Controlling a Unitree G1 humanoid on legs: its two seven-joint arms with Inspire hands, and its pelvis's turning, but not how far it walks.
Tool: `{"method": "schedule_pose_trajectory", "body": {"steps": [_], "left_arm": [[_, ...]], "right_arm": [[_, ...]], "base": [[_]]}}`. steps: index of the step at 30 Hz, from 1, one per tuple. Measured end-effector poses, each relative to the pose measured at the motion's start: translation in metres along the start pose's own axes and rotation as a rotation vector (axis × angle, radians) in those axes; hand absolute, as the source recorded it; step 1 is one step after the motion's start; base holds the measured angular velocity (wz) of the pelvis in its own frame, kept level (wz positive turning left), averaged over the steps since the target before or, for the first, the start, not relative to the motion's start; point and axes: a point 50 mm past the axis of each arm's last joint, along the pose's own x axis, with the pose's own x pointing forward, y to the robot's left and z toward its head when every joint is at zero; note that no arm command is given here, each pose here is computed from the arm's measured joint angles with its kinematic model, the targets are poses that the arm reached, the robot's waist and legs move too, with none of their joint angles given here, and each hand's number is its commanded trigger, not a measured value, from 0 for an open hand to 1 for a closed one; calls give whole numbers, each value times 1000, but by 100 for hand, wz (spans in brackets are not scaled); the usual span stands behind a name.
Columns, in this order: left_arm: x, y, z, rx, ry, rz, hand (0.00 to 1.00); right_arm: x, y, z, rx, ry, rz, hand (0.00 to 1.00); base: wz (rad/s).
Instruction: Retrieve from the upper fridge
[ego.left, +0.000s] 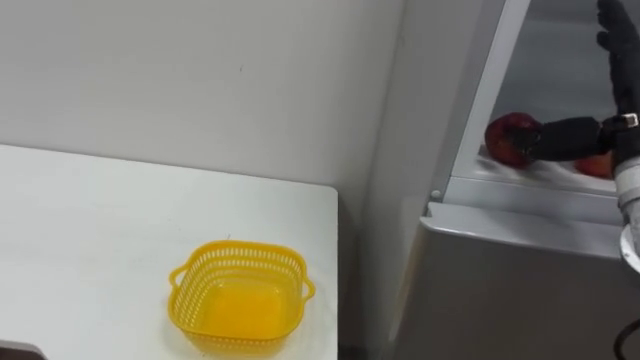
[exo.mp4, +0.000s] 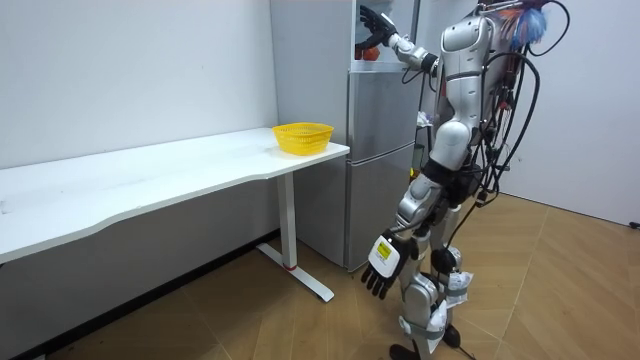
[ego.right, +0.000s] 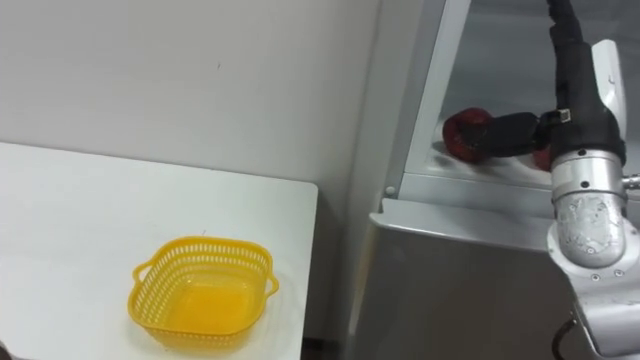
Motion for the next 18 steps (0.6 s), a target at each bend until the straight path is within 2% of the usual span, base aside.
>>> {"method": "schedule_pose_trajectory", "body": {"steps": [18], "left_arm": [[1, 2, -1, -5, 34, 5, 0]], "right_arm": [[0, 9, -24, -72, 125, 108, 0]], "base": [[0]]}}
